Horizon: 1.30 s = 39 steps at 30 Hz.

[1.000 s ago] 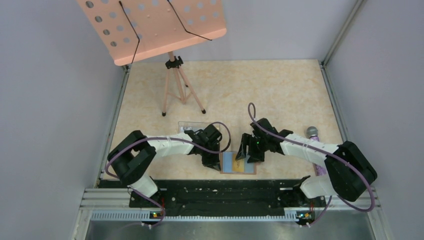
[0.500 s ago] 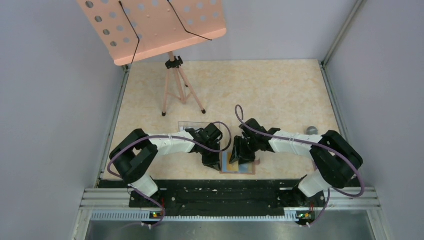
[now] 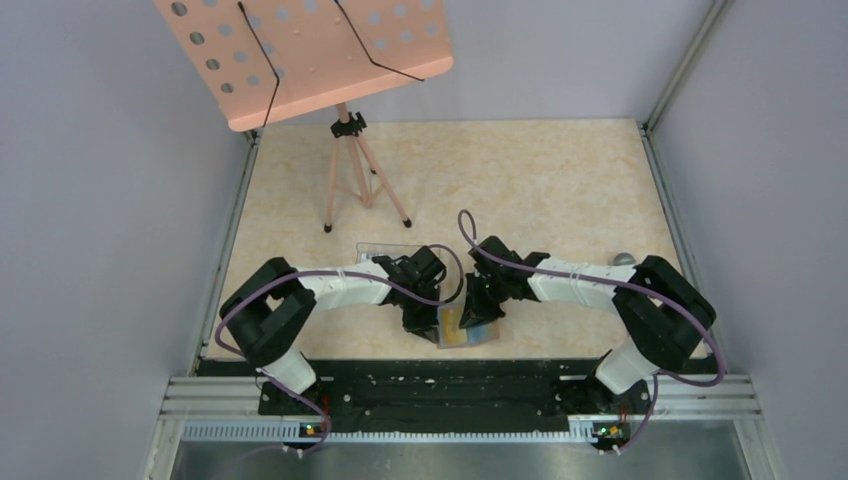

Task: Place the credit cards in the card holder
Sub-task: Insert the credit card into the card holder, then pick up the credit card from the storage box.

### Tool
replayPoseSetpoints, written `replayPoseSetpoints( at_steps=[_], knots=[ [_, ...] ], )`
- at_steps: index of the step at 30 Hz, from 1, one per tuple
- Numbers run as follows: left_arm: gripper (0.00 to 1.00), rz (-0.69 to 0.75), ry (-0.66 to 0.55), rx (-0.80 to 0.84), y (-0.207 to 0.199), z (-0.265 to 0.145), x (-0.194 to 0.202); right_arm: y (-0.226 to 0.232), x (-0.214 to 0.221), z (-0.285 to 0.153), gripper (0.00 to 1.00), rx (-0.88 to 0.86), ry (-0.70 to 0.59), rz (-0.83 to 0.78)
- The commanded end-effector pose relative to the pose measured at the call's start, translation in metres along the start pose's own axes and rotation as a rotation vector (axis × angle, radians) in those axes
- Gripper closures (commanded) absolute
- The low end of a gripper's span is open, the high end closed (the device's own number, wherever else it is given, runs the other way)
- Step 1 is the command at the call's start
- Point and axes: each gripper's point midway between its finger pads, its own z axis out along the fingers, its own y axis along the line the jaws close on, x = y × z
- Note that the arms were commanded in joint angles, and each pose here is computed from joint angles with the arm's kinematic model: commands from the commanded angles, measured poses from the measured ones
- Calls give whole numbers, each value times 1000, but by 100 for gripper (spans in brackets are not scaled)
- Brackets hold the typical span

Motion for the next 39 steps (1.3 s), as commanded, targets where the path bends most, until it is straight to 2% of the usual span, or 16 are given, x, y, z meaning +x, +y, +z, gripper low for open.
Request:
replayPoseSetpoints(
  at_steps=[1, 3, 7, 10, 16, 20, 25, 28, 31, 35, 39],
  knots=[
    [97, 48, -102, 2, -11, -11, -24, 15, -1, -7, 95, -15, -15, -40],
    [92, 66, -127, -1, -13, -20, -27, 14, -2, -9, 90, -8, -21, -40],
    [74, 112, -185, 25, -23, -43, -33, 14, -6, -18, 63, 8, -55, -50],
    [67, 159, -219, 85, -36, -61, -38, 19, -12, -28, 49, 9, -88, -66],
    [60, 167, -238, 309, -60, -99, -46, 48, -38, -49, 32, -27, -171, -127],
    [57, 102, -350, 498, -60, -140, -64, 68, -58, -50, 26, -43, -188, -159],
    [53, -45, -518, 609, -27, -182, -79, 94, -81, -37, 26, -65, -179, -181],
    [49, -96, -604, 561, 0, -193, -82, 97, -96, -23, 26, -28, -174, -183],
    [47, -103, -634, 485, 19, -195, -77, 92, -107, -11, 31, 40, -160, -185],
    [47, -88, -600, 401, 32, -189, -69, 75, -119, 1, 51, 171, -144, -181],
    [47, -86, -564, 342, 42, -182, -65, 64, -121, 5, 75, 230, -136, -183]
  ],
)
